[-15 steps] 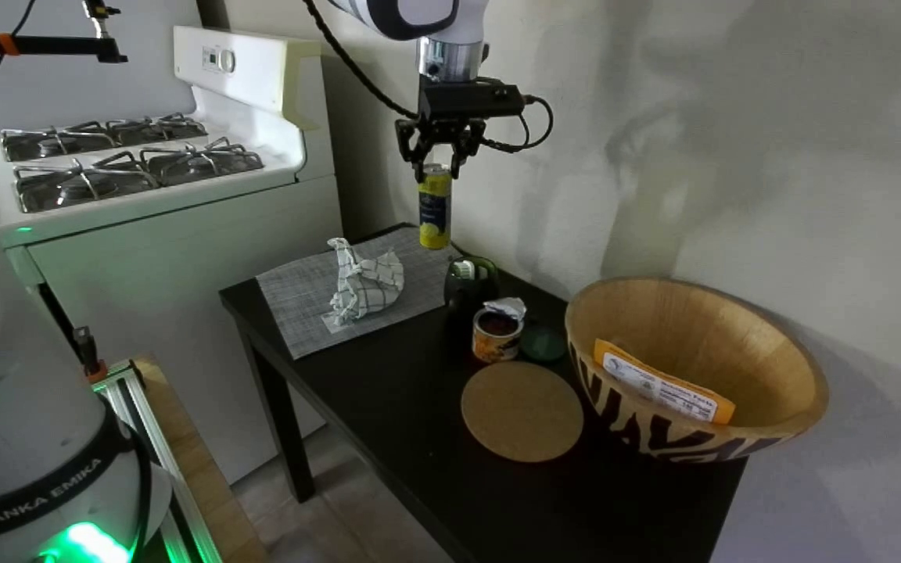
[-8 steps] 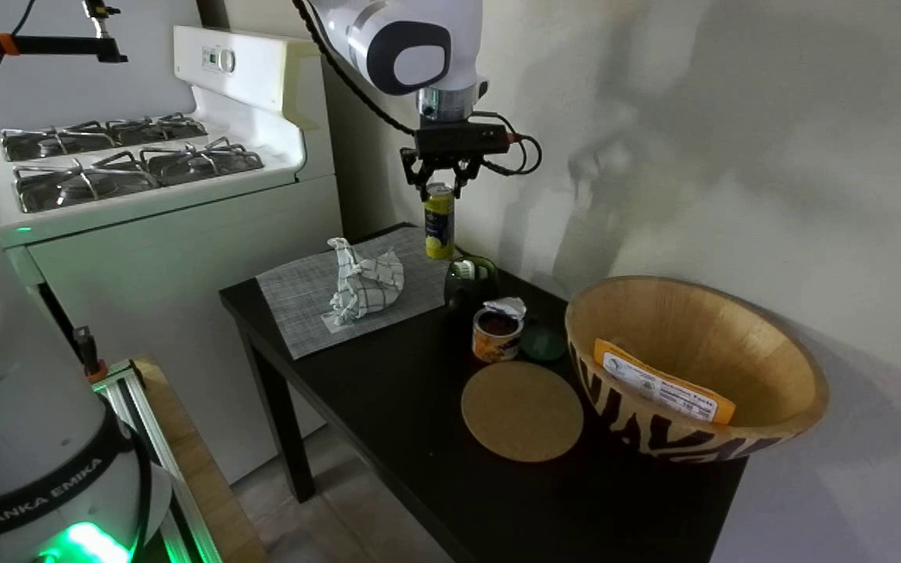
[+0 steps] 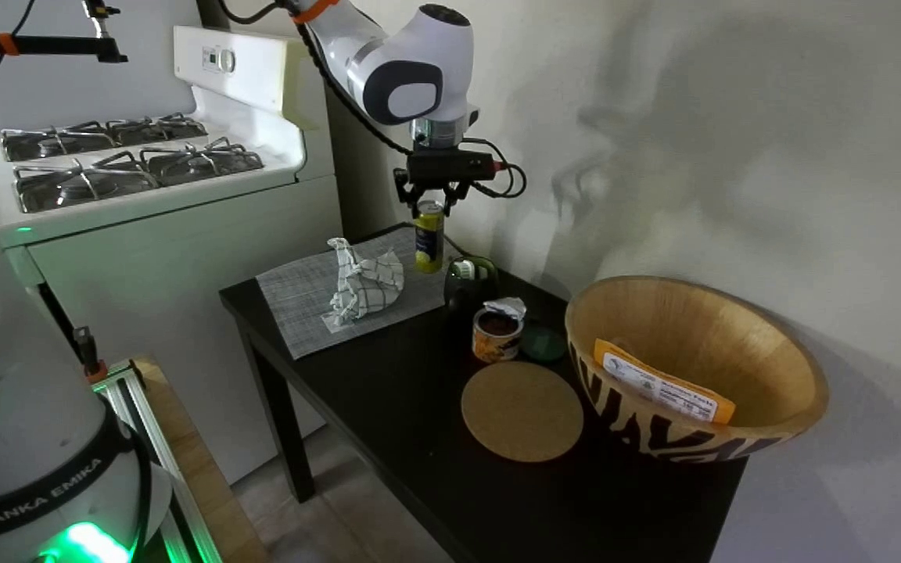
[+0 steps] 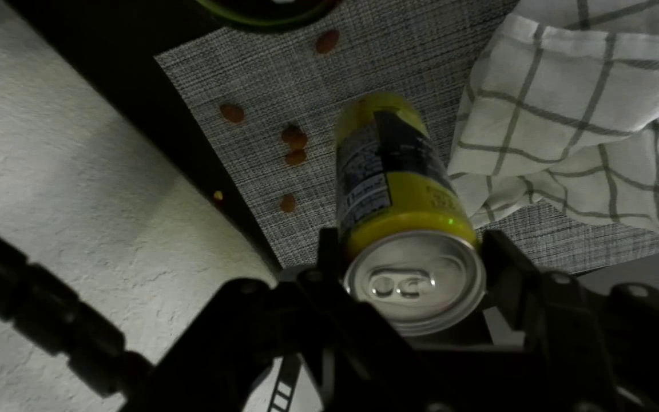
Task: Take the can out of the wooden bowl
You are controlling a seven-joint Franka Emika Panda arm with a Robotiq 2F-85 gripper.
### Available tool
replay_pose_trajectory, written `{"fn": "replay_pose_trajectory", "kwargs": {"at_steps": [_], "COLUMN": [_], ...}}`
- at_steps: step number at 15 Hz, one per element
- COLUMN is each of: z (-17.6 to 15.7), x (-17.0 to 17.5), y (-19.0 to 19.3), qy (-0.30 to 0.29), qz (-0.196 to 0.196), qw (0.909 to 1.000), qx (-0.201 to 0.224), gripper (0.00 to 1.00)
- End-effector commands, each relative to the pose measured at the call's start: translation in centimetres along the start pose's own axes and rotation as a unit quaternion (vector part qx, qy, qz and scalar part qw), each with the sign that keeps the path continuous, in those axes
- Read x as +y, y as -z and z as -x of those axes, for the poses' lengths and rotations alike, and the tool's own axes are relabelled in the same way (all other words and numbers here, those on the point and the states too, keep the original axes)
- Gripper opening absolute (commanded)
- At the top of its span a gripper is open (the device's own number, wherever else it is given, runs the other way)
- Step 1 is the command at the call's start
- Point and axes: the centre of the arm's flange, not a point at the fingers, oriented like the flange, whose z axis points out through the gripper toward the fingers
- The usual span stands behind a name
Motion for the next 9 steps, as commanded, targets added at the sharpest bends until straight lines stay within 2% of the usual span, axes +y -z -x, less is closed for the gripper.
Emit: {"fn": "replay_pose_trajectory", "kwargs": {"at_steps": [1,9], "z": [-0.3,-0.3], "x": [0.4,1.0], "y": [-1.3,-2.8], "qy": [-0.001,0.000], "qz": [0.008,0.018], "qw": [1.0000,0.9998], "qx": [0.004,0.002], "gripper": [0.38,0.38]}}
